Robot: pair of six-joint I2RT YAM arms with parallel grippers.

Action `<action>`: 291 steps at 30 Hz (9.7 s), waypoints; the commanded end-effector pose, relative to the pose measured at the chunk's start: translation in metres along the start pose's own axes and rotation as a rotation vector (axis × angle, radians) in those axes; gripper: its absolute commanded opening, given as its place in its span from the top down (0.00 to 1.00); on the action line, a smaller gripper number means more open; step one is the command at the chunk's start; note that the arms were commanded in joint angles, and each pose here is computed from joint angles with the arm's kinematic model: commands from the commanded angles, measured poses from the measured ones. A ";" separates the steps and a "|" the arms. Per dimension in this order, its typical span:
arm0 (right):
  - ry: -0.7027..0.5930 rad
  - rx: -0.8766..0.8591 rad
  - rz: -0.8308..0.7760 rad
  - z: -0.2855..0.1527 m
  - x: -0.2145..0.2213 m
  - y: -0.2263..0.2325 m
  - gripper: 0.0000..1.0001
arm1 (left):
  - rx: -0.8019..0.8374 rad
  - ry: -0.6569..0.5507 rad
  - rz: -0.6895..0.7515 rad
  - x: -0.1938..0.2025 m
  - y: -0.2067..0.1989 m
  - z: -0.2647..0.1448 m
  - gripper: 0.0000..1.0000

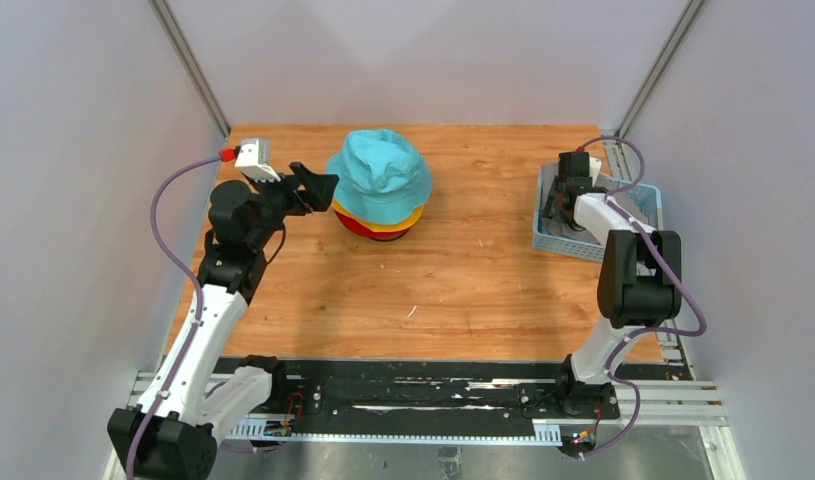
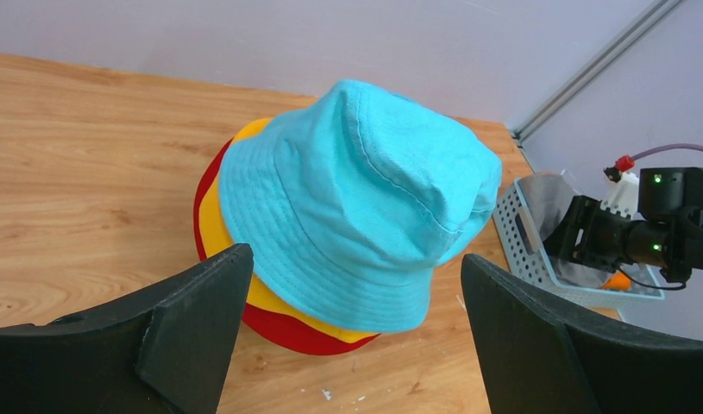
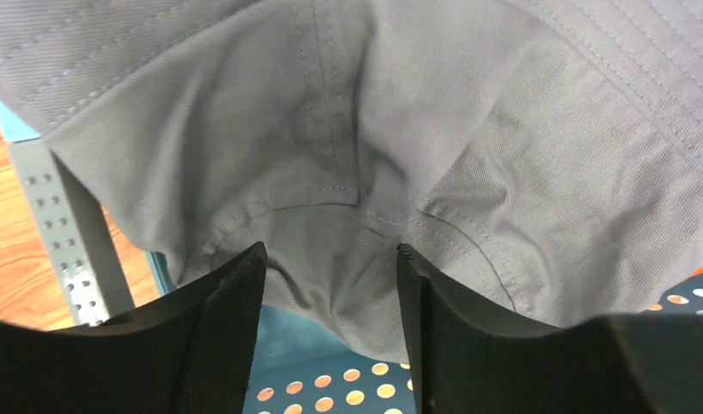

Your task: Stack the hats

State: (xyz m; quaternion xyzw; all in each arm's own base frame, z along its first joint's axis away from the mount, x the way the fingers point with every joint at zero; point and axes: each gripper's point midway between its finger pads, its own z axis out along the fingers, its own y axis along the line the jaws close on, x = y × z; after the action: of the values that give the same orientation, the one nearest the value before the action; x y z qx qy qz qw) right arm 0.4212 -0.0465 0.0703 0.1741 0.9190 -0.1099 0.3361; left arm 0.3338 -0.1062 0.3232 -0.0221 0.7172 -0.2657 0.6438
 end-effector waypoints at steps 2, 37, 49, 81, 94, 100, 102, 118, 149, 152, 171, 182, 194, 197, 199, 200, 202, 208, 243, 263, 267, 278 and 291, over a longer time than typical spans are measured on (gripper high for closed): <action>0.064 0.049 0.041 0.015 0.012 -0.016 0.56 | 0.039 -0.027 0.022 -0.011 -0.011 0.005 0.05; -0.691 -1.017 -0.193 -0.354 -0.173 0.149 0.99 | 0.316 0.006 0.076 -0.002 -0.110 0.029 0.22; -0.764 -1.468 -0.271 -0.461 -0.178 0.212 0.99 | 0.174 -0.063 0.086 -0.005 -0.079 0.001 0.21; -0.467 -1.746 -0.325 -0.455 -0.121 0.330 0.99 | -0.254 -0.220 0.147 -0.043 0.000 -0.077 0.09; -0.398 -1.659 -0.290 -0.394 -0.125 0.361 0.99 | -0.258 -0.225 0.148 -0.043 0.002 -0.078 0.09; -0.386 -1.618 -0.263 -0.366 -0.134 0.366 0.99 | -0.261 -0.219 0.150 -0.041 0.003 -0.074 0.09; -0.387 -1.604 -0.254 -0.358 -0.138 0.366 0.99 | -0.260 -0.215 0.148 -0.039 0.003 -0.071 0.09; -0.479 -1.596 -0.203 -0.335 -0.177 0.338 0.30 | -0.296 -0.234 0.115 -0.024 0.012 -0.028 0.01; -0.357 -1.484 -0.264 -0.286 -0.090 0.333 0.26 | -0.200 -0.223 0.127 -0.065 0.000 0.126 0.00; -0.342 -1.460 -0.263 -0.275 -0.083 0.334 0.26 | -0.213 -0.201 0.134 -0.057 0.008 0.138 0.00; -0.458 -1.358 -0.237 -0.288 -0.110 0.282 0.25 | -0.314 -0.206 0.099 -0.069 0.065 0.138 0.00; -0.413 -0.451 -0.126 -0.189 -0.127 0.112 0.28 | -0.099 -0.253 0.045 -0.099 0.001 0.072 0.17; -0.040 -0.180 -0.058 -0.051 -0.039 0.038 0.37 | 0.101 -0.162 -0.006 -0.051 -0.083 0.056 0.26; 0.005 -0.114 -0.085 -0.028 -0.026 0.032 0.38 | 0.111 -0.120 -0.017 -0.031 -0.084 0.060 0.26; 0.028 -0.074 -0.098 -0.016 -0.019 0.026 0.39 | 0.121 -0.094 -0.019 -0.019 -0.086 0.062 0.26; 0.035 -0.054 -0.102 -0.011 -0.017 0.024 0.39 | 0.128 -0.083 -0.017 -0.015 -0.087 0.063 0.26; 0.052 -0.025 -0.107 -0.002 -0.013 0.018 0.41 | 0.138 -0.067 -0.015 -0.006 -0.088 0.064 0.26; 0.075 0.032 -0.108 0.008 -0.010 0.004 0.47 | 0.153 -0.031 -0.008 0.011 -0.089 0.067 0.26; 0.126 0.097 0.003 0.030 0.001 -0.066 0.46 | 0.185 -0.068 0.016 -0.002 -0.095 0.050 0.26; -0.327 -0.028 0.031 -0.132 -0.126 -0.059 0.99 | 0.185 -0.051 -0.008 0.005 -0.094 0.050 0.27; -0.485 -0.122 0.033 -0.197 -0.162 -0.046 0.99 | 0.185 -0.048 -0.014 0.007 -0.094 0.049 0.27; -0.668 -0.716 -0.090 -0.326 -0.202 0.073 0.99 | 0.149 -0.120 0.018 -0.014 -0.088 0.035 0.25; -0.783 -1.201 -0.298 -0.435 -0.192 0.197 0.99 | -0.082 -0.244 0.068 -0.051 -0.046 -0.018 0.23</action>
State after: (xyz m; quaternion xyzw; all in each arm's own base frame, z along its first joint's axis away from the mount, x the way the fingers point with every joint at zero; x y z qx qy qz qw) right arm 0.3985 0.1835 0.4701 -0.1591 0.7037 0.2576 0.6428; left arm 0.3164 -0.1392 0.3943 -0.0366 0.6365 -0.2529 0.7278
